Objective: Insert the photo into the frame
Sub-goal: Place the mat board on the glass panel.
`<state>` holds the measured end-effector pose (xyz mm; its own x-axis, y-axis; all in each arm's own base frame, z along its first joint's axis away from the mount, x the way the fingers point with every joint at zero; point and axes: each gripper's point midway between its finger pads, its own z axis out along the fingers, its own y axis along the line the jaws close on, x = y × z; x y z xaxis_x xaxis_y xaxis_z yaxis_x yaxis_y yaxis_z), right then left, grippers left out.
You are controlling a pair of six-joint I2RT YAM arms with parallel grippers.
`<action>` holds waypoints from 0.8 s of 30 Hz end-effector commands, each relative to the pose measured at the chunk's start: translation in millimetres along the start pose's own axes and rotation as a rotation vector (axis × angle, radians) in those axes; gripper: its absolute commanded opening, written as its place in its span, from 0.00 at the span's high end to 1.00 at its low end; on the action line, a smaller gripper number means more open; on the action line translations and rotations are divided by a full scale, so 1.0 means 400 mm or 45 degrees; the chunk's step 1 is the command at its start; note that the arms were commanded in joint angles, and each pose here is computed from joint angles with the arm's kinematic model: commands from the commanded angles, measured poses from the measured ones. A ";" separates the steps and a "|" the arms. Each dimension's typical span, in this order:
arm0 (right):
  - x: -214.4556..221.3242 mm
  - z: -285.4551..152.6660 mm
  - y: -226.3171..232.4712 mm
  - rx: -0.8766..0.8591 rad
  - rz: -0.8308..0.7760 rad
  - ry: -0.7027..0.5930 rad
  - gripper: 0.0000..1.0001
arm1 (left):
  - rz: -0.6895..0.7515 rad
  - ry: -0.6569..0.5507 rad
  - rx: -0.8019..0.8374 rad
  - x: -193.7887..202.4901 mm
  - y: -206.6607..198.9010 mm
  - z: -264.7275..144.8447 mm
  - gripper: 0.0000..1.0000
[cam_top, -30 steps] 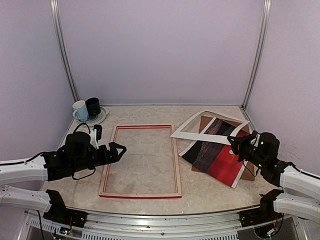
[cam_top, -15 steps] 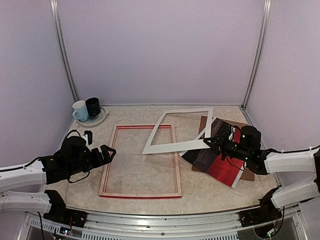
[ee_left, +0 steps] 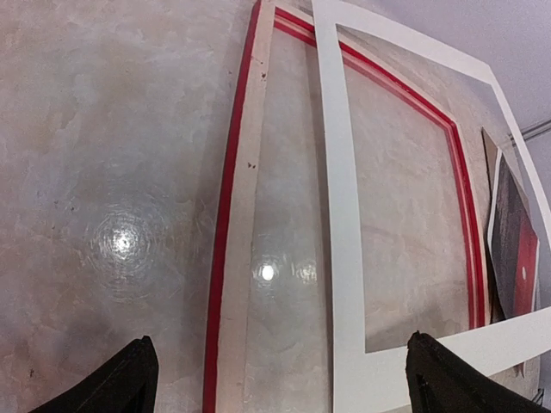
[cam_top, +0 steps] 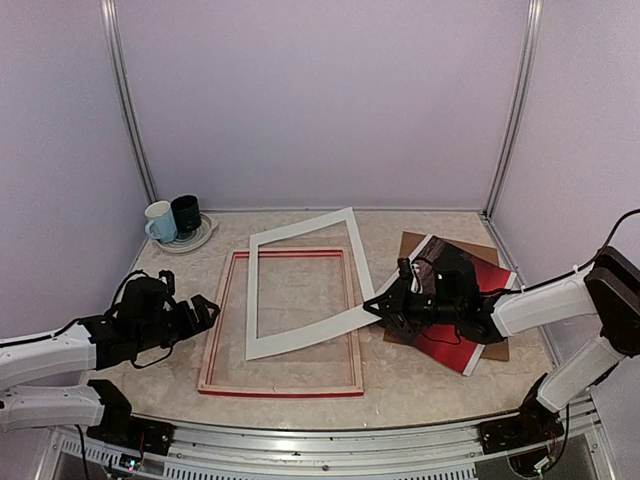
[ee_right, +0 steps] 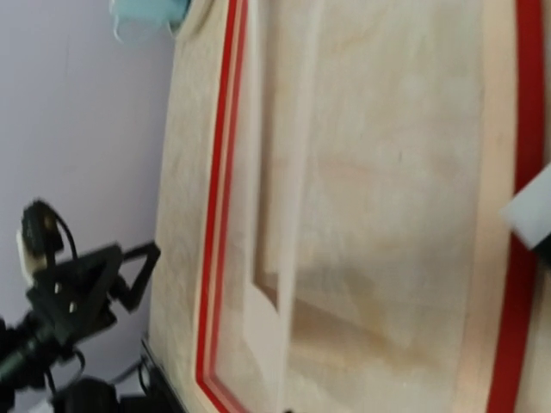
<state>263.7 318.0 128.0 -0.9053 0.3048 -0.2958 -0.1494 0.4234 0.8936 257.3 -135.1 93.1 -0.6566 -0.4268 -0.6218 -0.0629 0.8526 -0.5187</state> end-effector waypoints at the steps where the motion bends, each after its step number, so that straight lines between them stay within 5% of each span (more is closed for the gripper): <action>1: 0.048 0.031 0.025 -0.019 -0.074 0.089 1.00 | -0.010 0.019 -0.004 0.012 0.024 0.019 0.01; 24: 0.148 0.004 0.013 0.123 0.013 0.038 1.00 | -0.098 0.015 -0.043 0.047 0.086 0.049 0.01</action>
<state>214.1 342.7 113.7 -0.9282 0.2464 -0.2788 -0.1299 0.4875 0.8634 254.5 -120.5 51.3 -0.6780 -0.4613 -0.5723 -0.1342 0.8432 -0.5206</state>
